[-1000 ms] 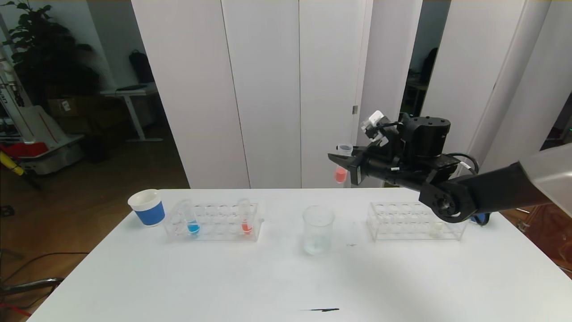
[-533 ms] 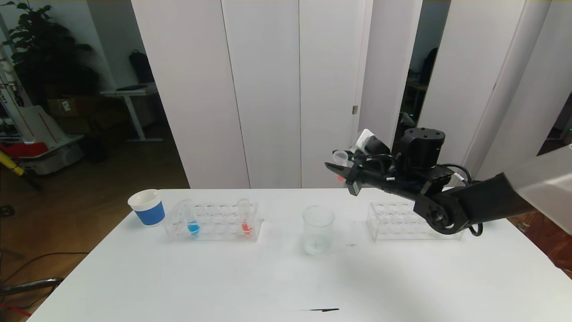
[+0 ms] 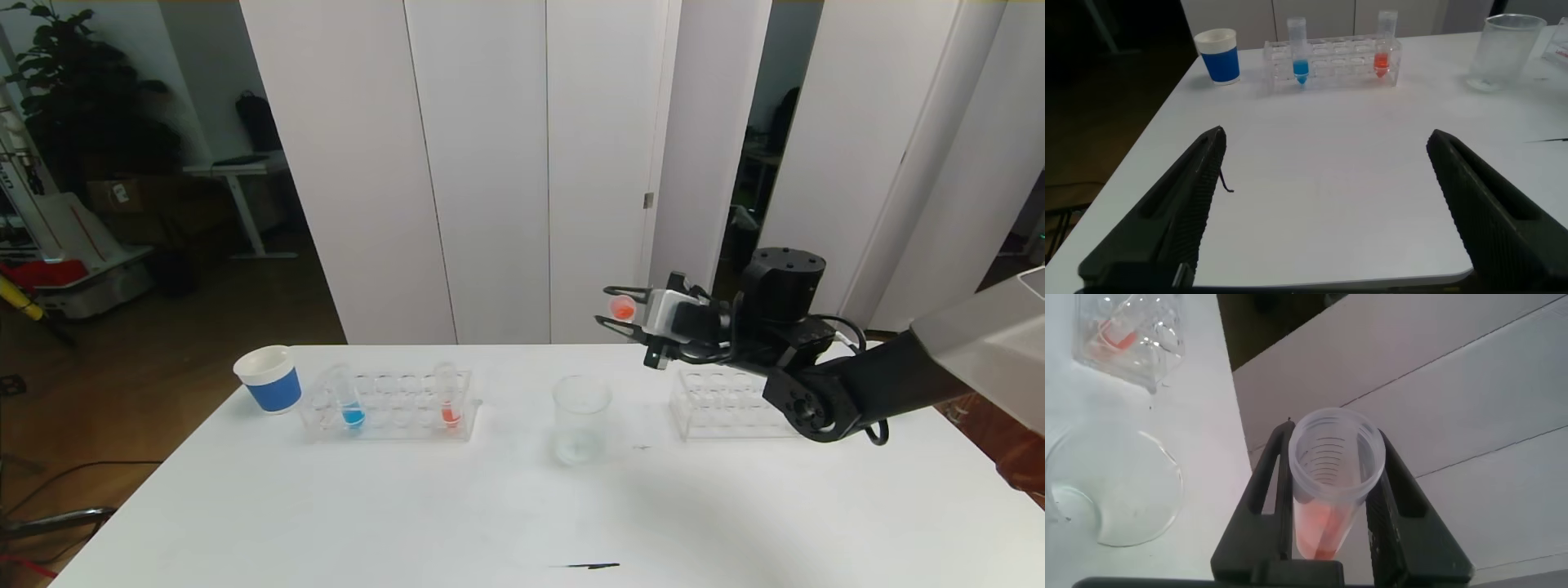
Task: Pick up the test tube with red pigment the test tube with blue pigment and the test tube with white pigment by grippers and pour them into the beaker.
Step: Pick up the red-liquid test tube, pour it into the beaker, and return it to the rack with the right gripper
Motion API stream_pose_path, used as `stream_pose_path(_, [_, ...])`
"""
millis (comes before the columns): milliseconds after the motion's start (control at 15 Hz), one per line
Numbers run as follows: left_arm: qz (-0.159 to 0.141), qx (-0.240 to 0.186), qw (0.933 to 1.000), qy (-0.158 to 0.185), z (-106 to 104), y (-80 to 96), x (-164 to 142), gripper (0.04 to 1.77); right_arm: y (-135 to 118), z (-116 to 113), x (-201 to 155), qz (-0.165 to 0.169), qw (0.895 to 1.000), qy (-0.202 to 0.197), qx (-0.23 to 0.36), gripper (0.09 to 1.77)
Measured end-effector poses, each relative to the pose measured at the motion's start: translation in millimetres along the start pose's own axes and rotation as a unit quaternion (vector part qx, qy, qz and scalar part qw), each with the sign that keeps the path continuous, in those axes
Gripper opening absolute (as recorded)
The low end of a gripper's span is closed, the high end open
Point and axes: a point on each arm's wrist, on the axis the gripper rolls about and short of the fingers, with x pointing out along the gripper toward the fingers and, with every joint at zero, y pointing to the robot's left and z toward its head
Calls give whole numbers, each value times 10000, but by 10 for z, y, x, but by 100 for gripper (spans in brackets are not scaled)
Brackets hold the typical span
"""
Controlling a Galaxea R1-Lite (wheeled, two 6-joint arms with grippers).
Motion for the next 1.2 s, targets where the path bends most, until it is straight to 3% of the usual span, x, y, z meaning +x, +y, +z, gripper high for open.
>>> stream_pose_path(267, [0,0,10000,0,0,0,0,175,22,-110,20,42,9950,44,-993,58])
stream_pose_path(600, [0,0,10000,2,0,0,0,175,35,-193,107,16,9797,15,-2004,58])
stream_pose_path(1200, [2,0,10000,4,-1,0,0,175,65,-189,205,9,9587,-166,-2840,58])
